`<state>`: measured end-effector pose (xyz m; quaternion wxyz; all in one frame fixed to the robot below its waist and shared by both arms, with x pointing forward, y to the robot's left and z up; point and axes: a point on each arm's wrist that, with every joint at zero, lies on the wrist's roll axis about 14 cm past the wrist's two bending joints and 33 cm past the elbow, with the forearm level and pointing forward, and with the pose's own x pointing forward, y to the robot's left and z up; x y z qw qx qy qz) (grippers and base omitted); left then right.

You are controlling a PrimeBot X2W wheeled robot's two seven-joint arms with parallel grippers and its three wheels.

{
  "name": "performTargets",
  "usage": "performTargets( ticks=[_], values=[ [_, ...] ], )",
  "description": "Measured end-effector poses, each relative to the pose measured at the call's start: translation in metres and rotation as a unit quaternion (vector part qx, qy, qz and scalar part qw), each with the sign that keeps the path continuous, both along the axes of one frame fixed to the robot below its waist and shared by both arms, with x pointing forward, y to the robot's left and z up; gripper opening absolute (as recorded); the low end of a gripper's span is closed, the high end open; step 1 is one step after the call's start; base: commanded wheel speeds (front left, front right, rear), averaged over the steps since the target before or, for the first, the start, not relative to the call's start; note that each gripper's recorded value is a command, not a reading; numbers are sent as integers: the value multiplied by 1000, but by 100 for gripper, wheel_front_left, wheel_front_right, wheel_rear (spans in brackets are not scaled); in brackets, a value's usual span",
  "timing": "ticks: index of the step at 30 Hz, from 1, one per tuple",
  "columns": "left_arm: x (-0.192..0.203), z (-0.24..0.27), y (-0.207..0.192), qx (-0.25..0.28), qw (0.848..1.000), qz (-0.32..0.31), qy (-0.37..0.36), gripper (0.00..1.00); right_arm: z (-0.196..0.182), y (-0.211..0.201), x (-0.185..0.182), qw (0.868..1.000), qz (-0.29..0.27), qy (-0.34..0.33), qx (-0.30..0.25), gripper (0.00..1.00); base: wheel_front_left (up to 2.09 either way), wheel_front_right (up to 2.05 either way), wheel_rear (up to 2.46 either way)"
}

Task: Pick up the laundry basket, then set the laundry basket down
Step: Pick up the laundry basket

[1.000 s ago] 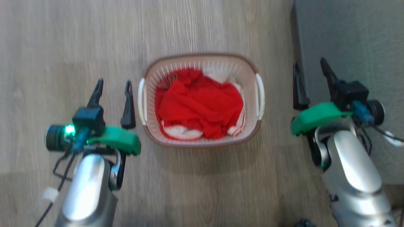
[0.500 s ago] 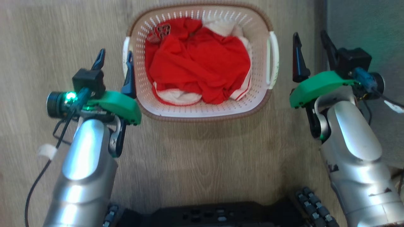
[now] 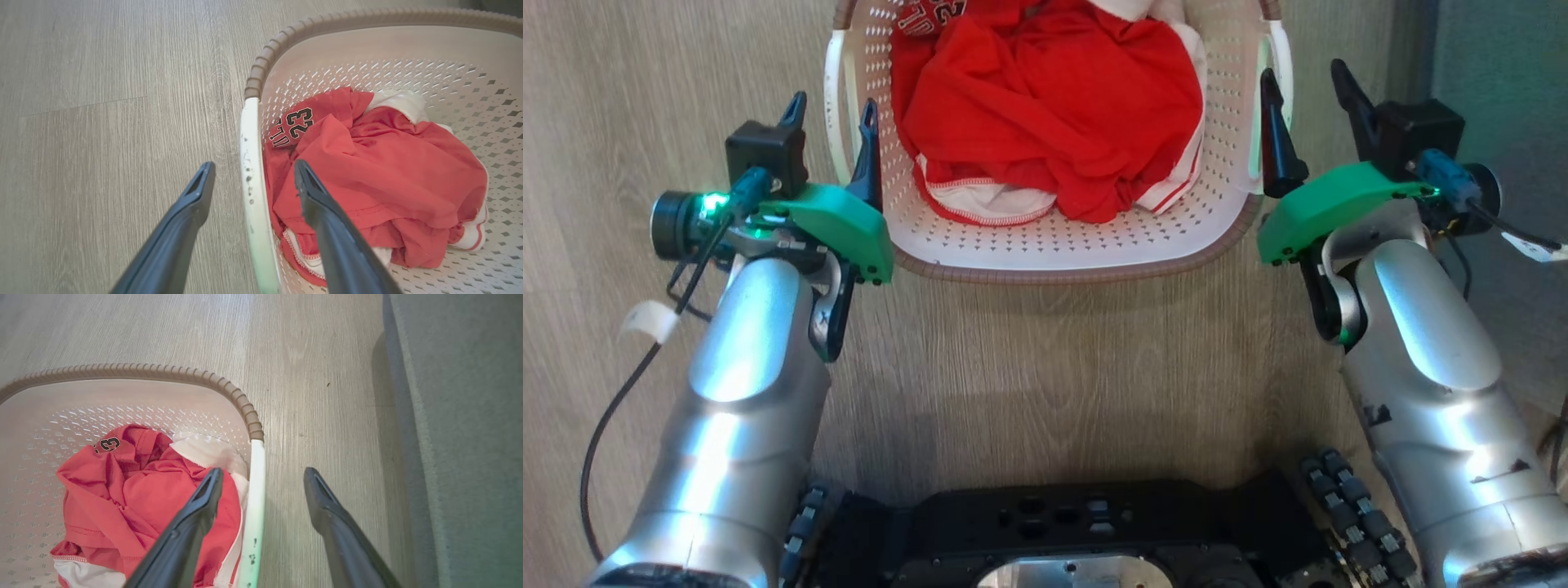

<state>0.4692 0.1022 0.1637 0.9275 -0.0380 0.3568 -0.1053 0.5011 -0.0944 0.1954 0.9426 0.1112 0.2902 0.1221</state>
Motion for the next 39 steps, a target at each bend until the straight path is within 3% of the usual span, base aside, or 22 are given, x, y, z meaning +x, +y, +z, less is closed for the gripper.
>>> performTargets(
  ticks=[28,30,31,32,34,35,36,38,39],
  values=[
    [-1,-39,-2,26,998,-35,44,100,-49,17,-16,997,12,71,20,100,0,0,0],
    [-4,-41,-2,27,998,-37,49,100,-49,18,-13,997,13,70,22,93,0,0,0],
    [-6,-43,-3,27,997,-39,53,97,-50,19,-12,997,14,69,23,90,0,0,0],
    [-7,-44,-3,28,997,-41,55,88,-49,19,-10,997,15,68,23,85,0,0,0],
    [-9,-44,-5,27,997,-45,56,56,-50,19,-9,997,15,69,24,63,0,0,0],
    [-9,-44,-7,27,997,-50,56,47,-51,19,-9,997,13,71,24,52,0,0,0],
    [-8,-43,-8,26,997,-52,55,47,-52,19,-10,997,13,75,24,52,0,0,0],
    [-5,-42,-9,22,997,-50,53,32,-54,18,-12,996,13,81,23,42,0,0,0],
    [-5,-41,-11,20,997,-51,52,11,-55,18,-14,996,13,84,21,36,0,0,0]
  ],
)
